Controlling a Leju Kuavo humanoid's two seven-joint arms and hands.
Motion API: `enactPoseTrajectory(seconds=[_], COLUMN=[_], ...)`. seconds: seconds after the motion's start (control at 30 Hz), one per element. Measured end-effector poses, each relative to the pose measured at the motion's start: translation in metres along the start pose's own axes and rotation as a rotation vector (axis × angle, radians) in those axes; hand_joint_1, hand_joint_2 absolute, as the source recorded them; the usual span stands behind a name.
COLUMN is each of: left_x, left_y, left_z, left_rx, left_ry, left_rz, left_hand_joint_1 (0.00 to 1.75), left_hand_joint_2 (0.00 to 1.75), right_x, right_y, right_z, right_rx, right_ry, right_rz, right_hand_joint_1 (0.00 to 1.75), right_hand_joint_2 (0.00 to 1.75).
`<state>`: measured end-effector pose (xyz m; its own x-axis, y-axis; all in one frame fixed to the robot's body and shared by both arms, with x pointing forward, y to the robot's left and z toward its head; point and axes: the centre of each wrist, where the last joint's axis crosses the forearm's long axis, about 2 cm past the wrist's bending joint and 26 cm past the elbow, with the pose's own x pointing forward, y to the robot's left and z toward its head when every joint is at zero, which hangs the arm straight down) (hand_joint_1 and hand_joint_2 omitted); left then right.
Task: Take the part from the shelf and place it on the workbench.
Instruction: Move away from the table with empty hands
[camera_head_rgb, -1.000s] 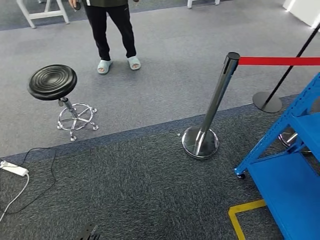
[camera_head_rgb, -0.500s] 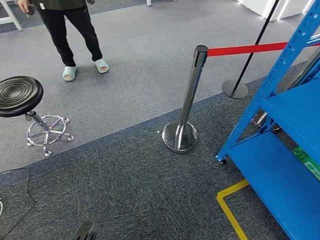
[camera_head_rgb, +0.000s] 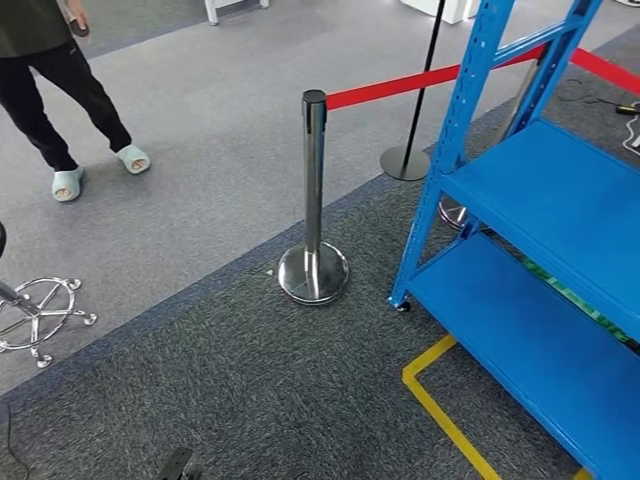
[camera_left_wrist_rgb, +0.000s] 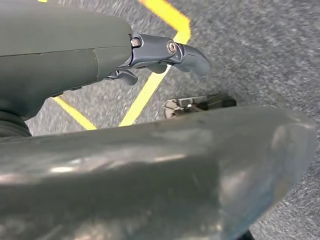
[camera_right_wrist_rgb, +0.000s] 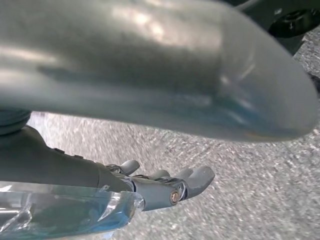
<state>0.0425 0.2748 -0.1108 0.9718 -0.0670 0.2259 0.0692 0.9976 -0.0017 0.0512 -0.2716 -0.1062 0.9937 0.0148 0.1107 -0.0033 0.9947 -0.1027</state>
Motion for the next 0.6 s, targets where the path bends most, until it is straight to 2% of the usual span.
enactPoseTrajectory(seconds=[0.6], left_x=[-0.0010], left_y=[0.0010], left_z=[0.0001], left_rx=[-0.014], left_ry=[-0.009], left_rz=[-0.031], left_hand_joint_1=[0.00], left_hand_joint_2=[0.00], right_x=[0.0009], right_y=[-0.0004], right_z=[0.0000], right_rx=[-0.008], right_ry=[0.000], right_rz=[-0.003], right_hand_joint_1=[0.00], right_hand_joint_2=[0.00])
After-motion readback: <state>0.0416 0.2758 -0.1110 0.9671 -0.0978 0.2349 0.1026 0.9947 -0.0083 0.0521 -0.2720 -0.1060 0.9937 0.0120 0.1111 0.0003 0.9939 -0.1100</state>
